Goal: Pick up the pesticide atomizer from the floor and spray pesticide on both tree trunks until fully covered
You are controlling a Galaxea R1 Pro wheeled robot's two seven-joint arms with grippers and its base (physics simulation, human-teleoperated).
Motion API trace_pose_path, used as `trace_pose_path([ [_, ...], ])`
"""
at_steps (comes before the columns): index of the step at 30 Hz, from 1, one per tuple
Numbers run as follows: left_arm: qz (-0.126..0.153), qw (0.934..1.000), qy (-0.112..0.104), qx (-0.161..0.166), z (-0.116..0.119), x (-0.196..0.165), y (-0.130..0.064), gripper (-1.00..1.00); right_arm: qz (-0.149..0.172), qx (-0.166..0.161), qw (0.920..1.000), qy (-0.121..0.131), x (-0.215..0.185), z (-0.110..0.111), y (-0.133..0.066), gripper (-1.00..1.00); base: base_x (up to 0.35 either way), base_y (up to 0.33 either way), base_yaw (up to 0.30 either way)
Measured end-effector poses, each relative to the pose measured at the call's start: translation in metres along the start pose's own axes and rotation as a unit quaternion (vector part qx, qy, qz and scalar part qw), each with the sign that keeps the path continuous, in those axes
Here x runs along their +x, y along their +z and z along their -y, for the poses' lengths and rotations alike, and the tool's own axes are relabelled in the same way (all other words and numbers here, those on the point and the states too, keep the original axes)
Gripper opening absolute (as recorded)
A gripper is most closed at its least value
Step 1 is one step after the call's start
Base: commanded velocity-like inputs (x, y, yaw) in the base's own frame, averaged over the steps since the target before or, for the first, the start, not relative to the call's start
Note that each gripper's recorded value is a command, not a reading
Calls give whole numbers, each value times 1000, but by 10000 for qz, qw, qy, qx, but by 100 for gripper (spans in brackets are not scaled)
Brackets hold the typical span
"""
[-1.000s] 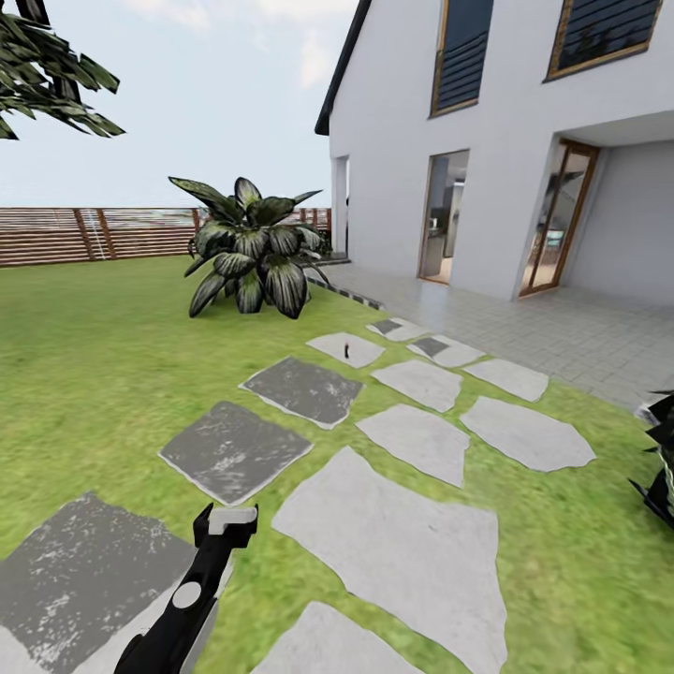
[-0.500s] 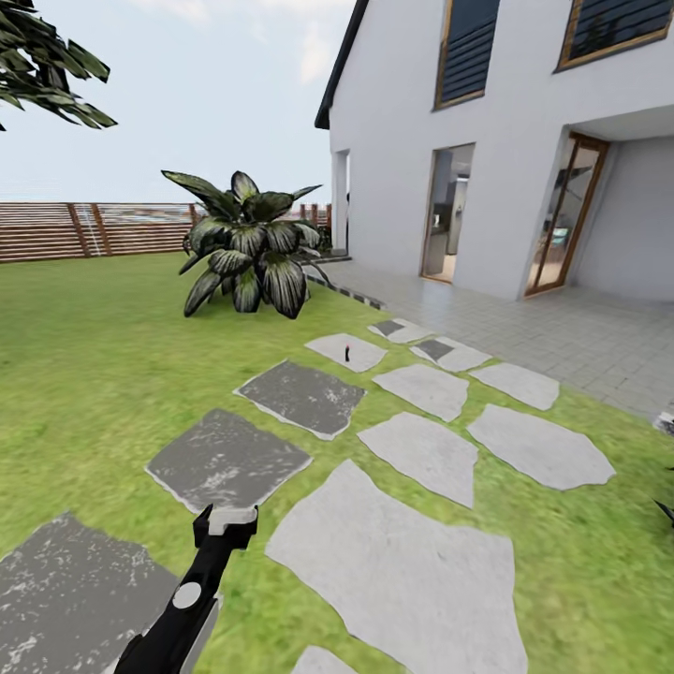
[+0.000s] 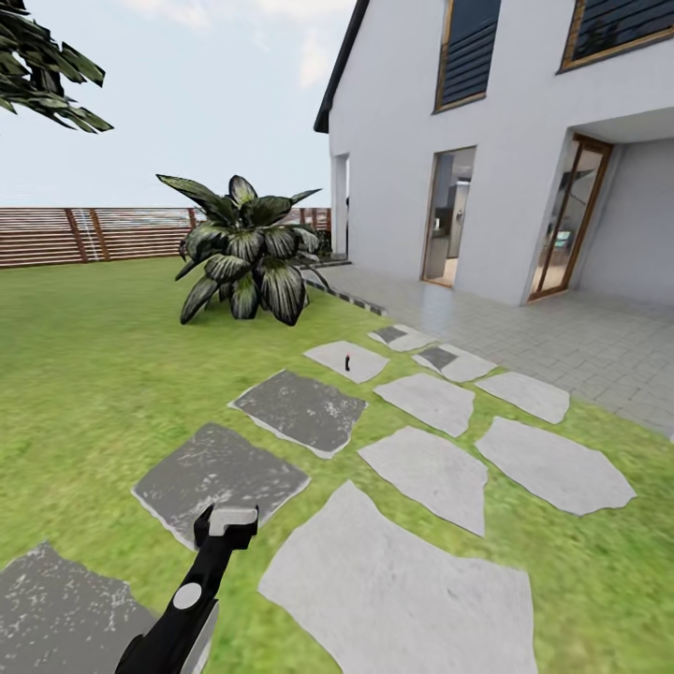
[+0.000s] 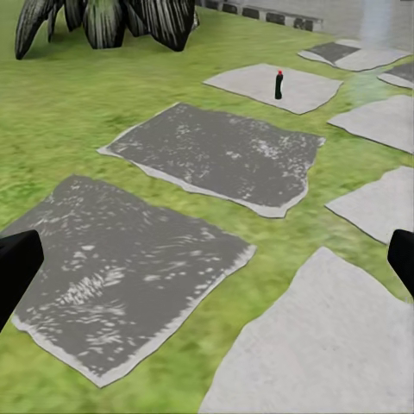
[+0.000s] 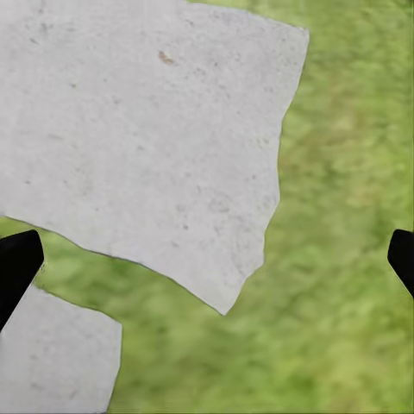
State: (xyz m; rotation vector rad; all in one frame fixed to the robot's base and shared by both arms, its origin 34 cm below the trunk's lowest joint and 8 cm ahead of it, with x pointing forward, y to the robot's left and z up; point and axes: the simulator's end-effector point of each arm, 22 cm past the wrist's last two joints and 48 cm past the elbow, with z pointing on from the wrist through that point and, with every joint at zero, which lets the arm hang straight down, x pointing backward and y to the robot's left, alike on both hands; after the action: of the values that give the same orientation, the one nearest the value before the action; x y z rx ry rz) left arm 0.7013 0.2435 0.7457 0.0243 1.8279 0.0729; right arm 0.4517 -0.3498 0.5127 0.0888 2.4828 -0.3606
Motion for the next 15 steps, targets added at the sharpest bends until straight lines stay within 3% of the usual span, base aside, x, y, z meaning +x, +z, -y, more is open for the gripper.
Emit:
trace_pose_path([
  [15, -21, 10000, -9, 10, 2, 2, 0, 100, -7, -15, 10000, -20, 1, 0, 0, 100, 350, 0, 0],
])
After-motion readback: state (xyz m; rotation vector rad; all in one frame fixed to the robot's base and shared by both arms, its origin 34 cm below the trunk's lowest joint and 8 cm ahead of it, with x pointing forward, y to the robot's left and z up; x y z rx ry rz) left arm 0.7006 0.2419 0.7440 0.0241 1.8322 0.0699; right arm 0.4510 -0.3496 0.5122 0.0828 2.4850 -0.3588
